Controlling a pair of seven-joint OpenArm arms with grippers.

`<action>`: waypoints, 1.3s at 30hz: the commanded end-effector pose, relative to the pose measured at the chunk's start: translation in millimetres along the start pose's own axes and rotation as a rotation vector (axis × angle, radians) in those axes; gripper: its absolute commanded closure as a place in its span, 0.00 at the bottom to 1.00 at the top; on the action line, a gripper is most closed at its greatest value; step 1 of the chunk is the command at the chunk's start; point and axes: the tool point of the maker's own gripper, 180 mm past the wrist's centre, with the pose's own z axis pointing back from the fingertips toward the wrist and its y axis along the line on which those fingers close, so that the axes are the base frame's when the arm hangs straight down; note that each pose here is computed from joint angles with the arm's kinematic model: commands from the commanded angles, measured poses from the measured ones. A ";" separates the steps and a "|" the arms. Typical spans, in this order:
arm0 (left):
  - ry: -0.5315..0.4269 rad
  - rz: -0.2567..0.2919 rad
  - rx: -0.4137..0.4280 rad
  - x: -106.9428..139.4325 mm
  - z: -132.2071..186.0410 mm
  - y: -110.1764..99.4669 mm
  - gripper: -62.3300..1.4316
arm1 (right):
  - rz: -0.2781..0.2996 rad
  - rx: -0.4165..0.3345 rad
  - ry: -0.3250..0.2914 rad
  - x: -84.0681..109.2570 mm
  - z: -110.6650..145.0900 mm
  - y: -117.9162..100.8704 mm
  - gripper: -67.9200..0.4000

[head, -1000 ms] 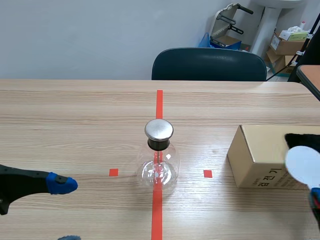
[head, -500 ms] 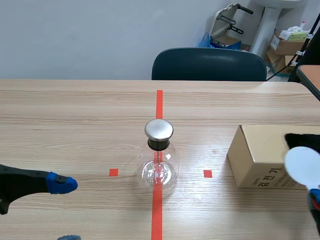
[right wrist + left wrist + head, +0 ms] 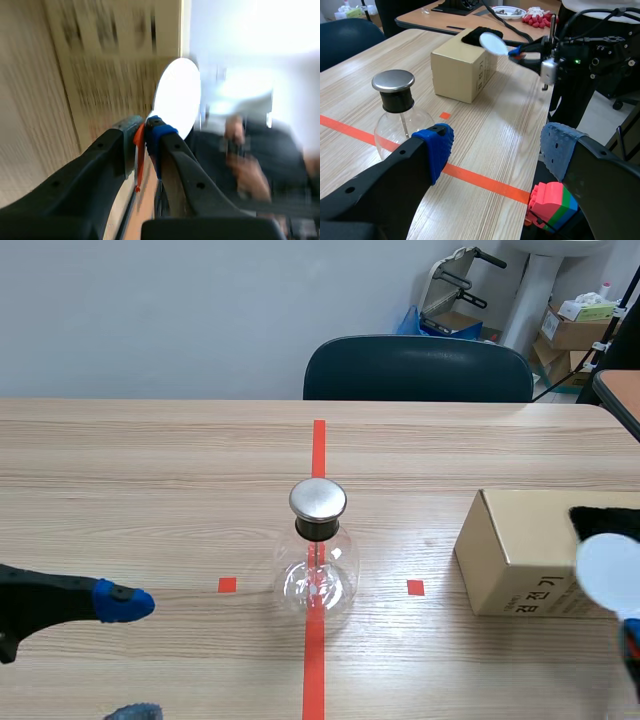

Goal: Do the electroscope experiment

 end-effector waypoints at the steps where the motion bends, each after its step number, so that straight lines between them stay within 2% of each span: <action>1: -0.046 -0.001 0.000 11.5 -4.2 -0.2 0.36 | 0.046 -0.025 0.001 -3.5 1.2 -6.1 0.97; 2: -0.046 -0.001 0.000 11.5 -4.2 -0.2 0.36 | 0.044 -0.027 0.016 -6.2 1.3 -6.5 0.97; 3: -0.046 -0.001 0.000 11.5 -4.2 -0.2 0.36 | 0.043 -0.029 0.060 -14.1 1.7 -7.1 0.97; 6: -0.046 -0.001 0.000 11.6 -4.3 -0.2 0.36 | 0.038 -0.035 0.253 -48.3 7.0 -8.7 0.97; 8: -0.046 -0.001 0.000 11.6 -4.3 -0.2 0.36 | 0.038 -0.036 0.328 -61.3 10.9 -9.2 0.97; 10: -0.046 -0.001 0.000 11.6 -4.3 -0.2 0.36 | 0.039 -0.035 0.320 -60.2 10.5 -9.0 0.97; 11: -0.046 -0.001 0.000 11.5 -4.3 -0.3 0.36 | 0.042 -0.032 0.283 -53.6 8.3 -8.4 0.97; 15: -0.046 -0.001 0.000 11.4 -4.3 -0.3 0.36 | 0.046 -0.027 0.066 -15.2 1.5 -6.7 0.97; 17: -0.046 -0.001 0.000 11.4 -4.3 -0.3 0.36 | 0.046 -0.026 0.032 -9.1 1.2 -6.5 0.97; 18: -0.046 -0.001 0.000 11.4 -4.3 -0.3 0.36 | 0.043 -0.029 0.047 -11.6 1.4 -7.0 0.97; 19: -0.046 -0.001 0.000 11.4 -4.3 -0.3 0.36 | 0.039 -0.034 0.087 -18.8 1.9 -8.0 0.97; 22: -0.046 -0.001 0.000 11.4 -4.3 -0.3 0.36 | 0.031 -0.043 0.268 -51.0 7.8 -10.1 0.97; 24: -0.046 -0.001 0.000 11.4 -4.3 -0.3 0.36 | 0.030 -0.045 0.341 -63.6 11.7 -10.5 0.97; 26: -0.046 -0.001 0.000 11.4 -4.3 -0.3 0.36 | 0.033 -0.042 0.333 -62.4 11.3 -10.2 0.97; 31: -0.046 -0.001 0.000 11.4 -4.3 -0.3 0.36 | 0.039 -0.036 0.093 -20.1 2.0 -8.6 0.97; 33: -0.046 -0.001 0.000 11.4 -4.3 -0.3 0.36 | 0.039 -0.035 0.059 -14.0 1.6 -8.2 0.97; 34: -0.046 -0.001 0.000 11.4 -4.3 -0.3 0.36 | 0.038 -0.036 0.068 -15.5 1.7 -8.4 0.97; 35: -0.046 -0.001 0.000 11.4 -4.3 -0.3 0.36 | 0.035 -0.040 0.105 -22.1 2.3 -9.1 0.97; 39: -0.045 -0.001 0.000 11.4 -4.3 -0.3 0.36 | 0.030 -0.045 0.330 -61.8 11.1 -10.4 0.97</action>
